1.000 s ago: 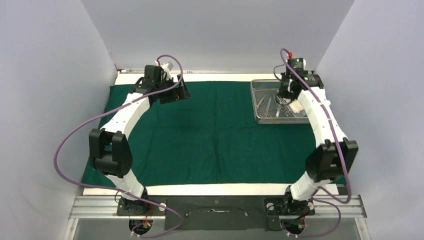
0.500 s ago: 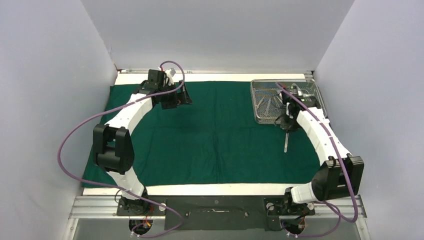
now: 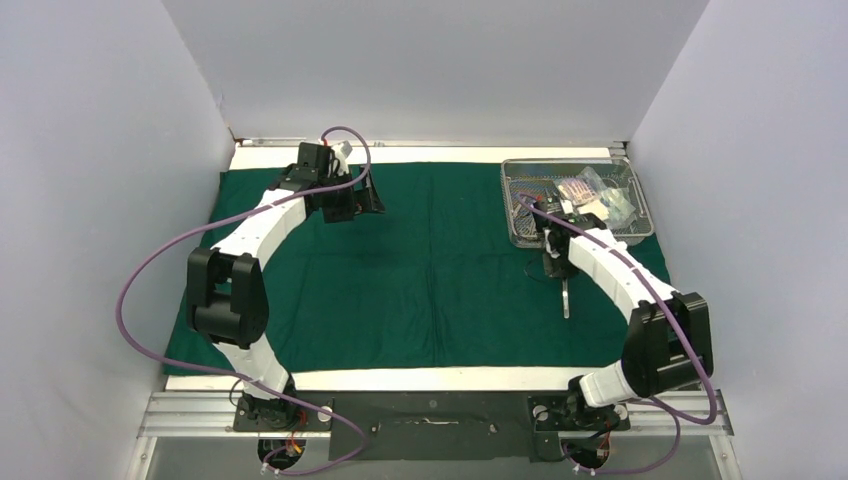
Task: Open and lay out the surgical kit
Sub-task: Place the medical item in the surgical kit.
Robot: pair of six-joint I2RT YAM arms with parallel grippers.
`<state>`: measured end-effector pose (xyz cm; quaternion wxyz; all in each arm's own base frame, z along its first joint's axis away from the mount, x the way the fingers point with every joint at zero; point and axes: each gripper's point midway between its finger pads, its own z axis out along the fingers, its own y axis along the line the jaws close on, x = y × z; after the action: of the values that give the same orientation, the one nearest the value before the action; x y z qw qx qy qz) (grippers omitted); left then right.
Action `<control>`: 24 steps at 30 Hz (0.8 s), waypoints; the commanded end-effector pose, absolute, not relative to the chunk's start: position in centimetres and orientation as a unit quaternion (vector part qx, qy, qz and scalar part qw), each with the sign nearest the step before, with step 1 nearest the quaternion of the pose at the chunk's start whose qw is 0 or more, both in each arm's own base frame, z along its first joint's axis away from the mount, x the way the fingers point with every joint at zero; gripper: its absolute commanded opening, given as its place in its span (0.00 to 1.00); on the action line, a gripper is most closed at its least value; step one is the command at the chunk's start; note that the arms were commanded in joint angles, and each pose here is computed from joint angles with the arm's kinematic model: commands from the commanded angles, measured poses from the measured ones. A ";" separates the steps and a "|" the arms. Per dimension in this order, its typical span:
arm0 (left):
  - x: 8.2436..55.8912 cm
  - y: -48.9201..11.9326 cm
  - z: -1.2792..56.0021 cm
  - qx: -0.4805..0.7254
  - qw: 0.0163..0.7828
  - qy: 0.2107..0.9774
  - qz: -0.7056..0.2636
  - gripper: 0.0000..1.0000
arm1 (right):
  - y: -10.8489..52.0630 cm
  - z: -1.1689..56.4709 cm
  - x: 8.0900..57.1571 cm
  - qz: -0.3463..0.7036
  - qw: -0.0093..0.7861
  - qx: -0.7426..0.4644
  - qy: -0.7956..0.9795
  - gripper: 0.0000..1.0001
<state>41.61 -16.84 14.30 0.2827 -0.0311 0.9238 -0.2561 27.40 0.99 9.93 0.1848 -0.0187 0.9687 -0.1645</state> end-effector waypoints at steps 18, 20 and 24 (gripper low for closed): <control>42.1 -16.6 15.9 -0.027 0.308 0.917 -0.254 0.89 | 2.4 3.5 28.5 -0.136 0.143 -0.033 0.980 0.06; 42.1 -16.6 15.8 -0.026 0.307 0.917 -0.253 0.89 | 2.4 3.3 28.5 -0.137 0.139 -0.032 0.980 0.09; 42.1 -16.5 15.8 -0.026 0.308 0.917 -0.251 0.89 | 2.3 3.0 28.3 -0.137 0.125 -0.028 0.982 0.15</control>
<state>41.58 -16.59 14.01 0.2827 -0.0341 0.9257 -0.2492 27.72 2.28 2.91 0.1254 -0.0325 0.9819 -0.1385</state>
